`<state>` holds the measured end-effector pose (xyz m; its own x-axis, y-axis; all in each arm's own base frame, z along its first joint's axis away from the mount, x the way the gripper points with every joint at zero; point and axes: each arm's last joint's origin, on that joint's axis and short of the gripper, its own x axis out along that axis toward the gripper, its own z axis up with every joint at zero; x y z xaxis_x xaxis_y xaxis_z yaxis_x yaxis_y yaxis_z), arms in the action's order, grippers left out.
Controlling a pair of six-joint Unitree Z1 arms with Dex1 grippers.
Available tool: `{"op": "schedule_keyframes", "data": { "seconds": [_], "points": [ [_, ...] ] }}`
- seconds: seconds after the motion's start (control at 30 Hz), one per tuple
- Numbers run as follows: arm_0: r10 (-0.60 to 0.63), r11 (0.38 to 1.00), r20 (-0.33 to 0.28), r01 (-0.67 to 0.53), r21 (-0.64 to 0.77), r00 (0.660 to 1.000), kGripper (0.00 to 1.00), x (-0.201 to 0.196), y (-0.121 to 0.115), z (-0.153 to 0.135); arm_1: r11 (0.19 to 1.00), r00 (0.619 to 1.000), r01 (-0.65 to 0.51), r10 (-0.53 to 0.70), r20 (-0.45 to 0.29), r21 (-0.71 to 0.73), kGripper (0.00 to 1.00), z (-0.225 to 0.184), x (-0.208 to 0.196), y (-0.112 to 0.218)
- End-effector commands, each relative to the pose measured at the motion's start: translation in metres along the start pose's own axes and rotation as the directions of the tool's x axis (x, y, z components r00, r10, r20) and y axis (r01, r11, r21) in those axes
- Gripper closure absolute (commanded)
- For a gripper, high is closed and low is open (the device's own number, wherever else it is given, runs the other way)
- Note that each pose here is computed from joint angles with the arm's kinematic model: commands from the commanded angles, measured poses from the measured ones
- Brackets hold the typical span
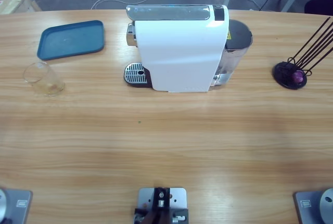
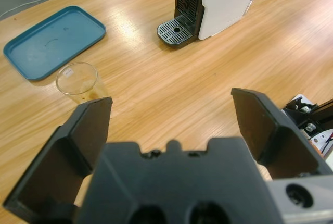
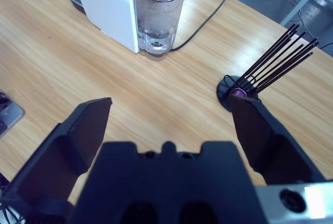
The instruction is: Pour coffee
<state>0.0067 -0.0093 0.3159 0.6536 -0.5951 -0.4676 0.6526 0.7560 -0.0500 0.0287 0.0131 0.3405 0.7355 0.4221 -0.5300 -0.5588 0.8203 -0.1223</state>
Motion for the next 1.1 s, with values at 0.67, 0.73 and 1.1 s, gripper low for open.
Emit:
{"op": "schedule_keyframes", "data": {
  "seconds": [0.67, 0.73, 1.1],
  "points": [
    [-0.079, 0.990, -0.049, 0.072, -0.122, 0.996, 0.000, 0.061, -0.004, 0.135, 1.000, 1.000, -0.018, 0.018, -0.003, 0.012, 0.000, -0.009, 0.002, 0.001],
    [-0.110, 0.986, -0.062, 0.101, -0.131, 0.992, 0.000, 0.082, -0.005, 0.162, 1.000, 1.000, -0.018, 0.018, -0.020, 0.007, 0.000, -0.006, 0.005, 0.002],
    [-0.215, 0.796, -0.241, 0.027, -0.604, 0.946, 0.000, 0.190, 0.007, 0.185, 1.000, 0.997, -0.010, 0.010, -0.078, 0.000, 0.000, 0.004, 0.016, 0.004]
  ]
}}
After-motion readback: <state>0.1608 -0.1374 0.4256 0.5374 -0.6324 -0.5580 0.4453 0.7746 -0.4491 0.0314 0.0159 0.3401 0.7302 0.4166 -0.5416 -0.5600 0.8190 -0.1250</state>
